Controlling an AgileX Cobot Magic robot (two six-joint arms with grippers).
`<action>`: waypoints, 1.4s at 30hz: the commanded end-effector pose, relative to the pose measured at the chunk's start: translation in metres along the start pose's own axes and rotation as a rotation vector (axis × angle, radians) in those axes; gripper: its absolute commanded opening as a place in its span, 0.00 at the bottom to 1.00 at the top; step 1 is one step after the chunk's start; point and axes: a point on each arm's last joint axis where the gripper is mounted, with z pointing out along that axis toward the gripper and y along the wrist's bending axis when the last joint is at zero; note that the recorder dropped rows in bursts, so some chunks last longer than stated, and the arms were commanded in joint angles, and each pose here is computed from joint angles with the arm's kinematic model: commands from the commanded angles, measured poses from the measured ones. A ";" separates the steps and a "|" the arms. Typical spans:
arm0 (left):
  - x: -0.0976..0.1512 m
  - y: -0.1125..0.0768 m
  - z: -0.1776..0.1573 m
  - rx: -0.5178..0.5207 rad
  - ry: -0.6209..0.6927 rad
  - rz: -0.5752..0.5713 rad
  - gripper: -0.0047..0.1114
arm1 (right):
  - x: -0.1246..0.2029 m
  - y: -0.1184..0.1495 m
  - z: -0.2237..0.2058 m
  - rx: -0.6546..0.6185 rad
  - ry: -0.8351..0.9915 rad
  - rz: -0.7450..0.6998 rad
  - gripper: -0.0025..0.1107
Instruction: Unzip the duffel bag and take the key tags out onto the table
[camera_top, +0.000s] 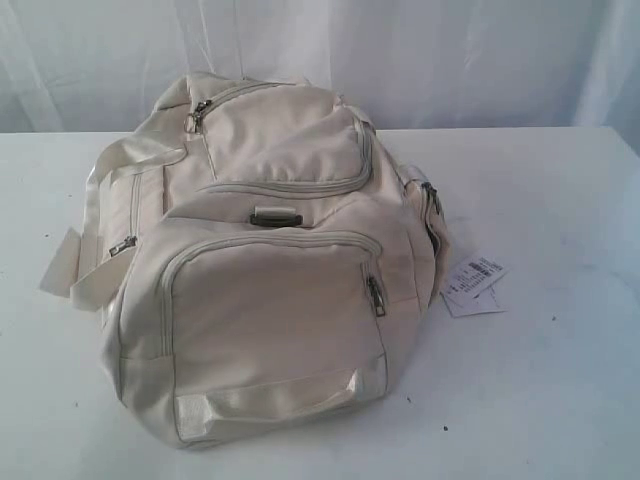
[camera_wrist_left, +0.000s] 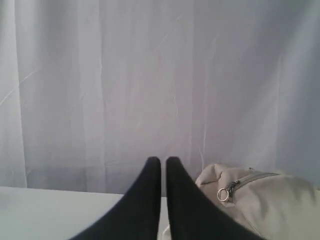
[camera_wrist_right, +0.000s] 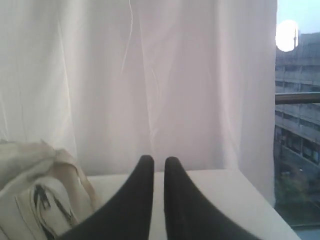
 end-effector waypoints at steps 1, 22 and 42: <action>-0.011 -0.006 0.058 0.085 0.110 0.043 0.30 | -0.006 0.001 -0.001 -0.021 -0.070 0.155 0.10; 0.069 -0.005 0.209 0.264 0.519 -0.022 0.55 | -0.006 0.001 -0.001 -0.034 -0.071 0.458 0.10; 0.156 -0.021 0.369 0.324 0.520 0.006 0.66 | 0.007 0.042 -0.004 -0.477 0.188 0.376 0.56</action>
